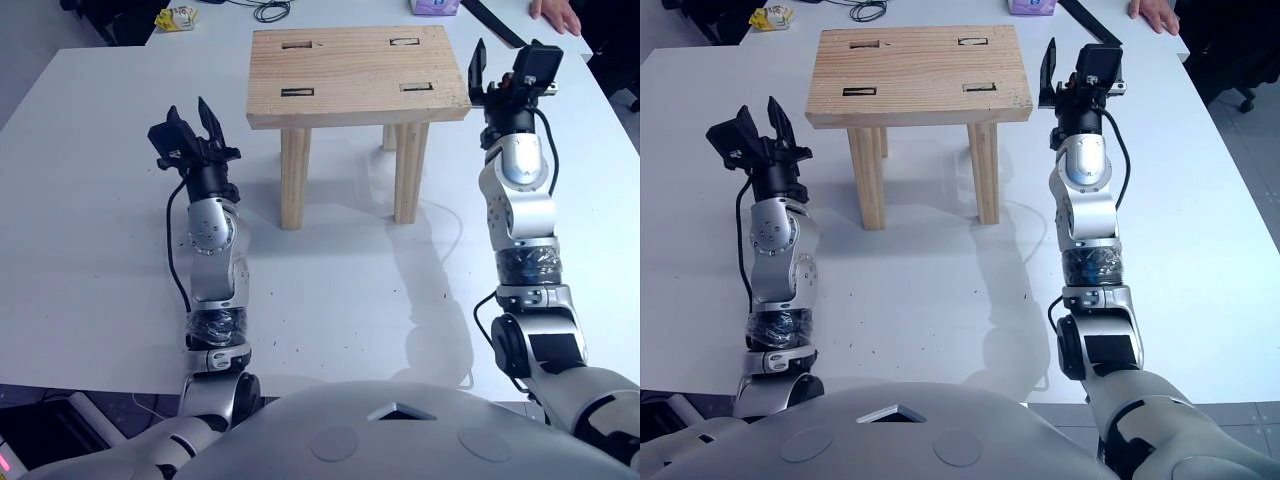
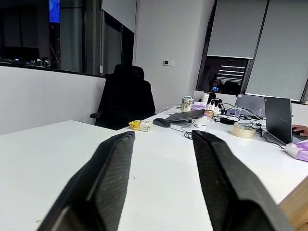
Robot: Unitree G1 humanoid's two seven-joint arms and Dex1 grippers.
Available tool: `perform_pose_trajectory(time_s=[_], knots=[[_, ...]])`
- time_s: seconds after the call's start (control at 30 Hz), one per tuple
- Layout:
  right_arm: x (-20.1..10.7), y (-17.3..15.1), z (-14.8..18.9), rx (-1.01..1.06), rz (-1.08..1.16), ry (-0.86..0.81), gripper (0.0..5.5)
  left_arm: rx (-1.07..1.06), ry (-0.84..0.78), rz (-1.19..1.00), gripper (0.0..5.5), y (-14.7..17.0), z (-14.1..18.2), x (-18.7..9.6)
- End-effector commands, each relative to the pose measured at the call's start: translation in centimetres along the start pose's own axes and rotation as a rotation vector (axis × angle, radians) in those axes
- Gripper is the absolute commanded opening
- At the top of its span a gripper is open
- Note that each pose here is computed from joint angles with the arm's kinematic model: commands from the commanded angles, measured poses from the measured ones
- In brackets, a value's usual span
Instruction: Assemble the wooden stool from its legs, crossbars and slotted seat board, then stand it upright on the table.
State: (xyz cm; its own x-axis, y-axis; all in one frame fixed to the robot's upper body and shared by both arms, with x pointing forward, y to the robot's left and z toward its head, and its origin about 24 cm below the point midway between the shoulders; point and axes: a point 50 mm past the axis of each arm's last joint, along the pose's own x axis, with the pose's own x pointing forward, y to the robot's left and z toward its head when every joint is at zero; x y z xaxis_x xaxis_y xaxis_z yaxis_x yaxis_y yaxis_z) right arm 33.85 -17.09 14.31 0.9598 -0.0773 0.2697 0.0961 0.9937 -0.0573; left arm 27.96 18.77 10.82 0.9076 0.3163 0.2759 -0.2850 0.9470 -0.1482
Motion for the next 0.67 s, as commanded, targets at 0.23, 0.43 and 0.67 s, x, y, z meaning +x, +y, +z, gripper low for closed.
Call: perform_pose_trajectory(time_s=[0.23,0.43,0.67], knots=[[-0.2,0.6,-0.5,0.050,-0.112,-0.026,3.99,0.035,-0.039,-0.046,2.37,-0.3,0.6,3.7],[-0.2,1.0,-0.8,0.061,-0.145,-0.035,3.99,0.016,-0.050,-0.017,2.37,0.3,0.9,6.2],[-0.6,1.3,0.5,0.055,-0.186,-0.107,3.99,0.035,-0.124,-0.020,2.37,1.2,3.3,7.9]])
